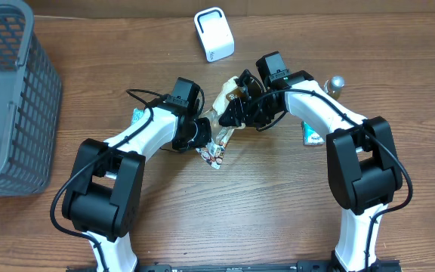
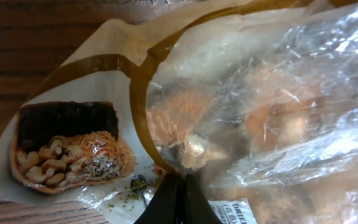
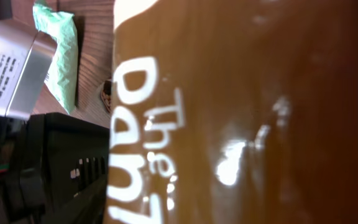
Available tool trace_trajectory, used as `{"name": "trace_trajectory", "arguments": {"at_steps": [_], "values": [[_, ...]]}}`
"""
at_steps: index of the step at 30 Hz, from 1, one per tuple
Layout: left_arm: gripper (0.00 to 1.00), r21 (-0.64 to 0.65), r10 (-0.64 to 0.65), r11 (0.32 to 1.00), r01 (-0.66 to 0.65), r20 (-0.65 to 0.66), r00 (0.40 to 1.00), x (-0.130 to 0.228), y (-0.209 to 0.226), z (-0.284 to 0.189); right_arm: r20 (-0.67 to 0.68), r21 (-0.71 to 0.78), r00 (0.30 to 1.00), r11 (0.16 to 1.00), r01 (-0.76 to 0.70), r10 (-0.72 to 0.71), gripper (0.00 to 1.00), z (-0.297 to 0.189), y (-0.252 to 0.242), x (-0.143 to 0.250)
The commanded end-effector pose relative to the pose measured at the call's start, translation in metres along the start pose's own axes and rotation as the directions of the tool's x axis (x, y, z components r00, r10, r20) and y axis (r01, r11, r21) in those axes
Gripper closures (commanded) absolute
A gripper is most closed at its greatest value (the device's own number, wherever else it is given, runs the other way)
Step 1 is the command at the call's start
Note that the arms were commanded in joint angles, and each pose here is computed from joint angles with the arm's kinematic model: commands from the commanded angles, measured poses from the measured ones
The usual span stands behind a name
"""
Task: Scan the item barcode
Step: 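Release the left gripper and lift the snack bag with the right gripper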
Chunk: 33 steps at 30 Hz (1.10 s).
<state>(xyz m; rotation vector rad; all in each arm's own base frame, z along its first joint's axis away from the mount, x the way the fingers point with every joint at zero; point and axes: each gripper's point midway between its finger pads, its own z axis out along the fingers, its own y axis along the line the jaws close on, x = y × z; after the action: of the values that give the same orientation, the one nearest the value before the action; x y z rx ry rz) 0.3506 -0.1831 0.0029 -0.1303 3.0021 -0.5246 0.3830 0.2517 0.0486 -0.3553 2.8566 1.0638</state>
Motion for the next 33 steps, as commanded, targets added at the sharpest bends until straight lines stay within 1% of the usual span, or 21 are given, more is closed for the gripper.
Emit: {"name": "trace_trajectory", "arguments": {"at_steps": [1,5,13,18,20,23,27,29,30,31,33], "values": [[0.96,-0.004,0.010,1.000,-0.010,-0.007,1.000,0.000,-0.001,0.006,-0.020,-0.034,1.000,0.999,-0.023,0.022,0.49,0.006,0.003,0.004],[0.96,-0.004,0.010,1.000,-0.010,-0.008,1.000,0.000,-0.001,0.006,-0.020,-0.034,1.000,0.999,-0.023,0.022,0.56,0.006,0.003,0.004],[0.96,-0.004,0.014,1.000,-0.014,-0.008,1.000,0.001,-0.001,0.006,-0.026,-0.032,0.999,0.999,-0.028,0.027,0.57,0.006,0.003,0.006],[0.96,-0.001,0.008,1.000,-0.008,-0.024,1.000,0.004,-0.001,0.004,-0.027,-0.033,0.999,0.999,-0.028,0.027,0.79,0.004,0.004,0.006],[0.96,0.001,0.003,1.000,-0.003,-0.020,1.000,0.002,-0.002,-0.002,-0.020,-0.034,1.000,0.999,-0.012,0.011,0.80,0.002,0.006,0.004],[0.96,0.014,0.000,1.000,-0.001,0.034,0.999,-0.014,-0.007,-0.027,0.003,-0.038,1.000,0.999,0.015,-0.015,0.80,-0.007,0.014,-0.001],[0.96,0.022,0.013,1.000,-0.017,0.185,0.983,-0.048,-0.012,-0.089,0.056,-0.044,0.998,0.998,0.045,-0.043,0.81,-0.028,0.026,-0.010],[0.96,0.011,-0.002,1.000,-0.001,0.269,0.963,-0.063,-0.007,-0.124,0.086,-0.046,0.995,0.998,0.053,-0.049,0.83,-0.044,0.032,-0.014],[0.96,-0.002,-0.025,1.000,0.027,0.342,0.939,-0.074,0.003,-0.158,0.107,-0.053,0.993,0.997,0.051,-0.045,0.85,-0.060,0.036,-0.014],[0.96,-0.012,-0.041,0.999,0.049,0.383,0.923,-0.079,0.010,-0.177,0.116,-0.067,0.992,0.997,0.046,-0.038,0.87,-0.071,0.039,-0.013],[0.91,-0.026,-0.066,0.996,0.086,0.438,0.896,-0.084,0.024,-0.201,0.129,-0.116,0.990,0.990,0.075,-0.060,0.88,-0.090,0.048,-0.010]]}}
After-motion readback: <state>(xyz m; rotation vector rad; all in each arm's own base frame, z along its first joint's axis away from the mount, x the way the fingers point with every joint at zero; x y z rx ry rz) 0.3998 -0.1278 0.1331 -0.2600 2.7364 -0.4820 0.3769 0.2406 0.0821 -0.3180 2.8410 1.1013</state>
